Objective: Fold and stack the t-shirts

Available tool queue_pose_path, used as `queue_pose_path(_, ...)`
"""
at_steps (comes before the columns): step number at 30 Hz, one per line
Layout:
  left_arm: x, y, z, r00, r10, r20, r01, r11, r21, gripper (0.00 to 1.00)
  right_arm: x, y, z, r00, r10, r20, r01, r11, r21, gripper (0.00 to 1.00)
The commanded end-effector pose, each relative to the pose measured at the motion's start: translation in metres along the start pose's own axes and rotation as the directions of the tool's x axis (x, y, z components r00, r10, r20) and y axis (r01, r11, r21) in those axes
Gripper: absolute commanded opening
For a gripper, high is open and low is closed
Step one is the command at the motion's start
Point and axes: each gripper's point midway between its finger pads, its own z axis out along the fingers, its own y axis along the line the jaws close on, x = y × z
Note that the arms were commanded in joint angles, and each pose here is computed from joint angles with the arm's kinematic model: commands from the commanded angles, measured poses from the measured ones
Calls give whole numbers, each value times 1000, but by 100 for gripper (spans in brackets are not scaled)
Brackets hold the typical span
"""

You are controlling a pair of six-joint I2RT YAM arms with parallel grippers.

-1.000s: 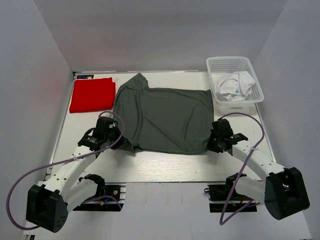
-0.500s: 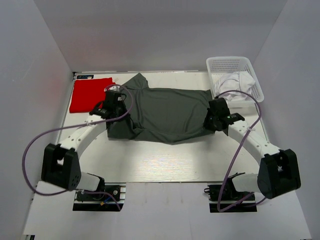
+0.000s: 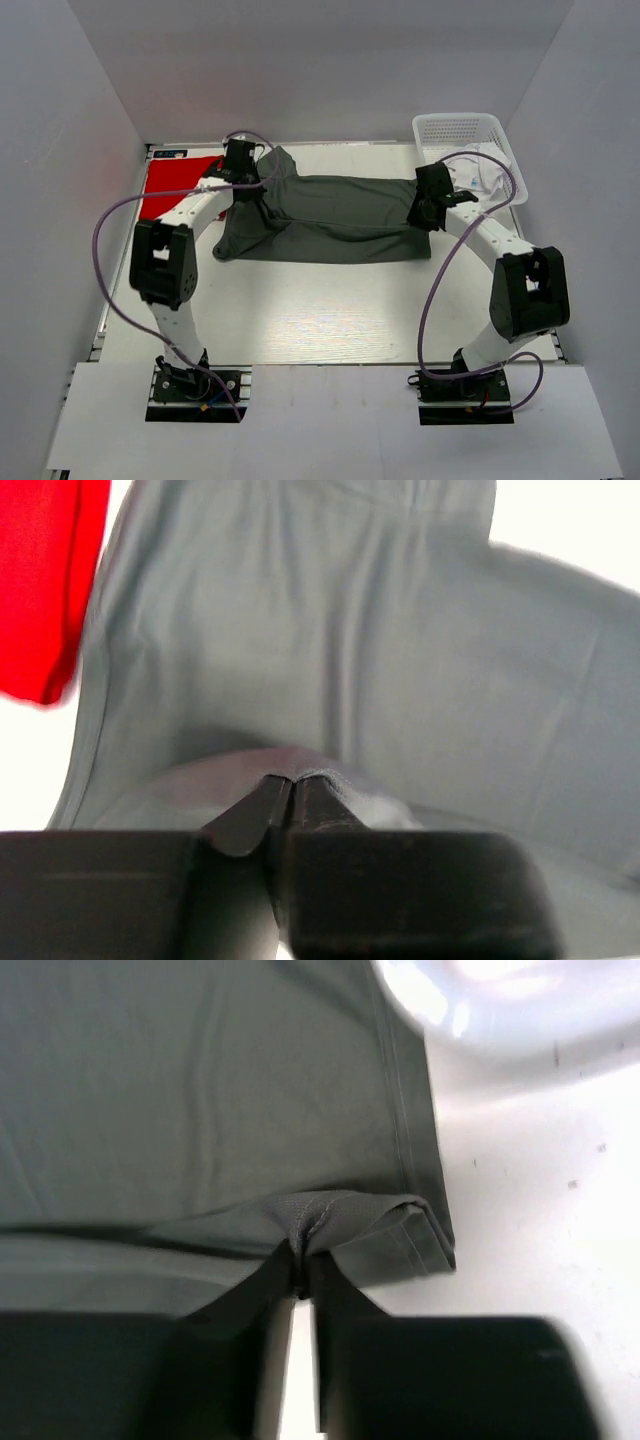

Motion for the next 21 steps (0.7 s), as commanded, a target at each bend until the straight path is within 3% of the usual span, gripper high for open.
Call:
queue_pose_path(1,-55,-14,16,997,15,79,-16,1000,14,17,-32,1,6,998,16,62,-19,999,37,21)
queue_pose_path(2,-43,-8,21,1000,29,-2,-29,999,-26,28,-35,2,8,998,20,61,-23,999,42,31)
queue_pose_path(3,-34,1,41,998,19,-56,-23,997,-72,51,-42,7,9,998,24,65,-27,999,34,51)
queue_pose_path(4,-55,-5,39,1000,16,-27,-18,997,-75,61,-41,8,8,998,19,57,-21,999,35,60)
queue_pose_path(5,-49,-3,38,998,10,-63,-16,995,-94,68,-41,12,7,999,13,53,-14,1000,21,64)
queue_pose_path(7,-53,-3,40,998,22,-53,-27,995,-99,99,-41,19,3,999,-2,51,3,1000,-15,76)
queue_pose_path(11,-54,-5,25,999,27,-26,-29,998,-60,100,-30,36,-10,997,-42,63,49,991,-124,83)
queue_pose_path(12,-47,-5,16,999,26,-30,-27,999,-37,100,-26,42,-12,996,-63,62,71,986,-153,90)
queue_pose_path(17,-14,7,-11,999,14,-49,-14,1000,-1,100,8,60,-14,991,-130,35,134,959,-251,90)
queue_pose_path(21,27,11,-9,996,22,-83,-17,998,56,100,36,64,6,988,-153,-29,140,954,-267,90)
